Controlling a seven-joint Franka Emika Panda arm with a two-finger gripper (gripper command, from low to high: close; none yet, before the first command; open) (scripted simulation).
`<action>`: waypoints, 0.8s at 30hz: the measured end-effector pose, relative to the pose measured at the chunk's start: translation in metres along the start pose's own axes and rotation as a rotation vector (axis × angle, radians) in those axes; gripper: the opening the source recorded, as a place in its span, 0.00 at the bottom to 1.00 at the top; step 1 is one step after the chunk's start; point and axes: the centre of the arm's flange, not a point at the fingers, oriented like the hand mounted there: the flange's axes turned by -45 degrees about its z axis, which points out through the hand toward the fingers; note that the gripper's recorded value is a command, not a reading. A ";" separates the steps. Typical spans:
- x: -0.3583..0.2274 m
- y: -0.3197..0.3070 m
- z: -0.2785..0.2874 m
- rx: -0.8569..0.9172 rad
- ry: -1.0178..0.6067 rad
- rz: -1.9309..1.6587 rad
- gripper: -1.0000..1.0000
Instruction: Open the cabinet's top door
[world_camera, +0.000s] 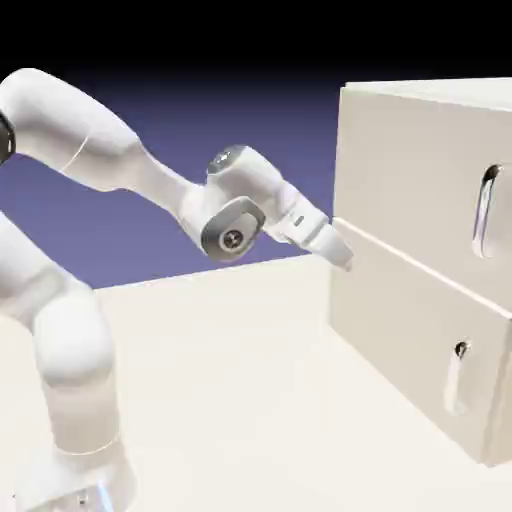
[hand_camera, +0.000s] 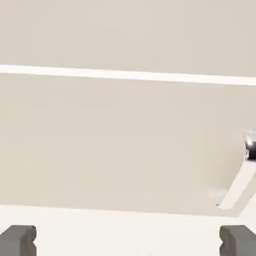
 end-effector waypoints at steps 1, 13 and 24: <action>0.006 -0.002 -0.005 0.003 0.017 -0.007 1.00; 0.066 -0.013 -0.064 0.030 0.217 -0.067 1.00; 0.097 0.004 -0.105 0.034 0.391 -0.077 1.00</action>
